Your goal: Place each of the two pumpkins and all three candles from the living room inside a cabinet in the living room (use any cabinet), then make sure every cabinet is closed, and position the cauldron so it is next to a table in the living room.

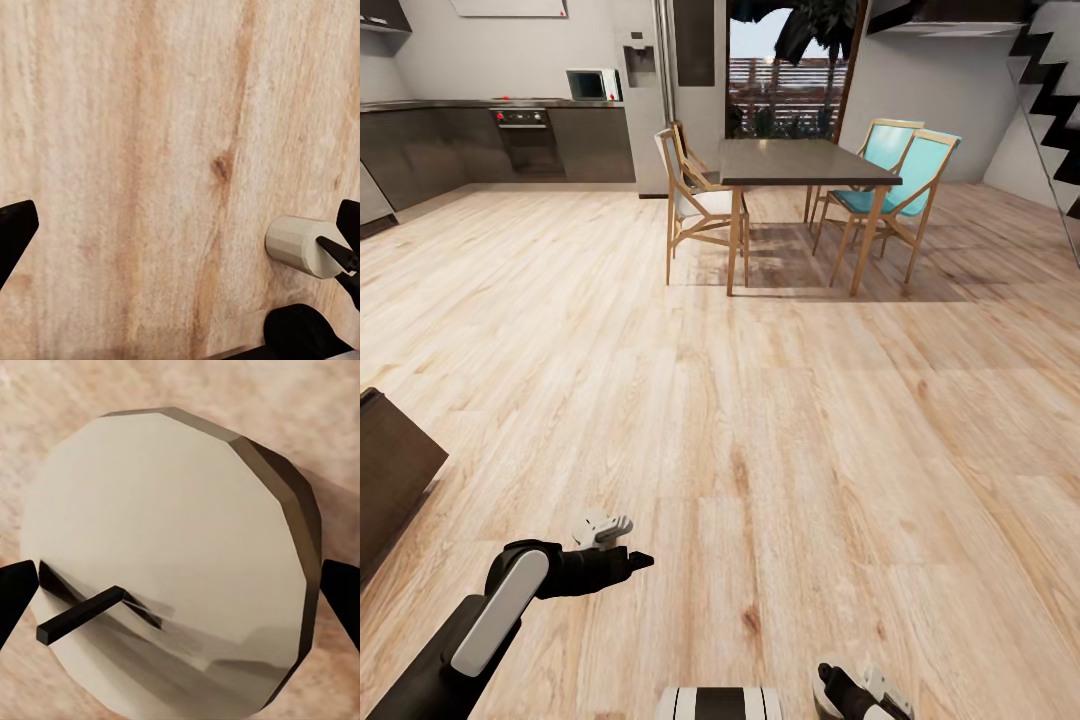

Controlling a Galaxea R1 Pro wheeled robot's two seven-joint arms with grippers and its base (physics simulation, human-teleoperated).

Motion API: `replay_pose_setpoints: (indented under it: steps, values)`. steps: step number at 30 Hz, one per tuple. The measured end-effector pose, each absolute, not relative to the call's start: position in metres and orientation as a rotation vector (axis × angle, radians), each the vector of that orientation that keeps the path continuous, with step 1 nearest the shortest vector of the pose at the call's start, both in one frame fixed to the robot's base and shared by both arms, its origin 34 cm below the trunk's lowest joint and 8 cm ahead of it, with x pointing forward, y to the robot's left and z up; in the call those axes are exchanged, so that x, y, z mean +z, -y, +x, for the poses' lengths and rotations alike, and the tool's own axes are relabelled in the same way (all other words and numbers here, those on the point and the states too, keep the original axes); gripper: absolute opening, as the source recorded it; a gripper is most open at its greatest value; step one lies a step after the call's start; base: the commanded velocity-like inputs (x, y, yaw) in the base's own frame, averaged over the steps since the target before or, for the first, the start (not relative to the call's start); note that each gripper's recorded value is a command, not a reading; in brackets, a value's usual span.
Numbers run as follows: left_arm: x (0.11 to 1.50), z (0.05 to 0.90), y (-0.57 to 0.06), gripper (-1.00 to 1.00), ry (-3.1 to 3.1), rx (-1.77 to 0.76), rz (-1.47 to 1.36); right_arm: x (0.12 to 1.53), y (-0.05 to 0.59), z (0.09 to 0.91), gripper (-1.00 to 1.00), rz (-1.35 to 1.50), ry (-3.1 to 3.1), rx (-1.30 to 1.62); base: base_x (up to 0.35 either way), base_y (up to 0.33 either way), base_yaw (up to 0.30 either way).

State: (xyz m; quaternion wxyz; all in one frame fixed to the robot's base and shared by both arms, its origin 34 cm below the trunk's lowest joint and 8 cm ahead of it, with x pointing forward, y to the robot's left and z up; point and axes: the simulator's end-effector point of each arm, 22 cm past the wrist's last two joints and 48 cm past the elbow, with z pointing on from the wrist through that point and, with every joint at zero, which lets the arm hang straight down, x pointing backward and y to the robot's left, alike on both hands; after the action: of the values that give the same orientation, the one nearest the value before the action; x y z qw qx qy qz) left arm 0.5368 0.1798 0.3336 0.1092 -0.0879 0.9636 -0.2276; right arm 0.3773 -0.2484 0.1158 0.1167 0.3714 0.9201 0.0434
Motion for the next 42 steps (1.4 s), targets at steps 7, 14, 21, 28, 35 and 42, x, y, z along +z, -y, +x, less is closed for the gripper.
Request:
replay_pose_setpoints:
  steps: [7,14,21,28,35,42]
  values:
    - [0.334,0.537,-0.179,1.00,-2.833,-0.671,-0.259,0.116,0.249,0.378,-1.00,1.088,-2.693,0.126,0.000,0.000,0.000]
    - [0.339,0.539,-0.179,1.00,-2.822,-0.671,-0.256,0.118,0.255,0.373,-1.00,1.089,-2.696,0.105,0.000,0.000,0.000]
    - [0.339,0.539,-0.179,1.00,-2.822,-0.671,-0.256,0.118,0.254,0.373,-1.00,1.089,-2.698,0.104,0.000,0.000,0.000]
    - [0.352,0.543,-0.179,1.00,-2.806,-0.670,-0.250,0.125,0.263,0.368,-1.00,1.100,-2.696,0.074,0.000,0.000,0.000]
    - [0.367,0.547,-0.179,1.00,-2.807,-0.671,-0.250,0.141,0.260,0.376,-1.00,1.092,-2.689,0.103,0.000,0.000,0.000]
    - [0.383,0.551,-0.179,1.00,-2.807,-0.671,-0.250,0.161,0.246,0.393,-1.00,1.067,-2.655,0.218,0.000,0.000,0.000]
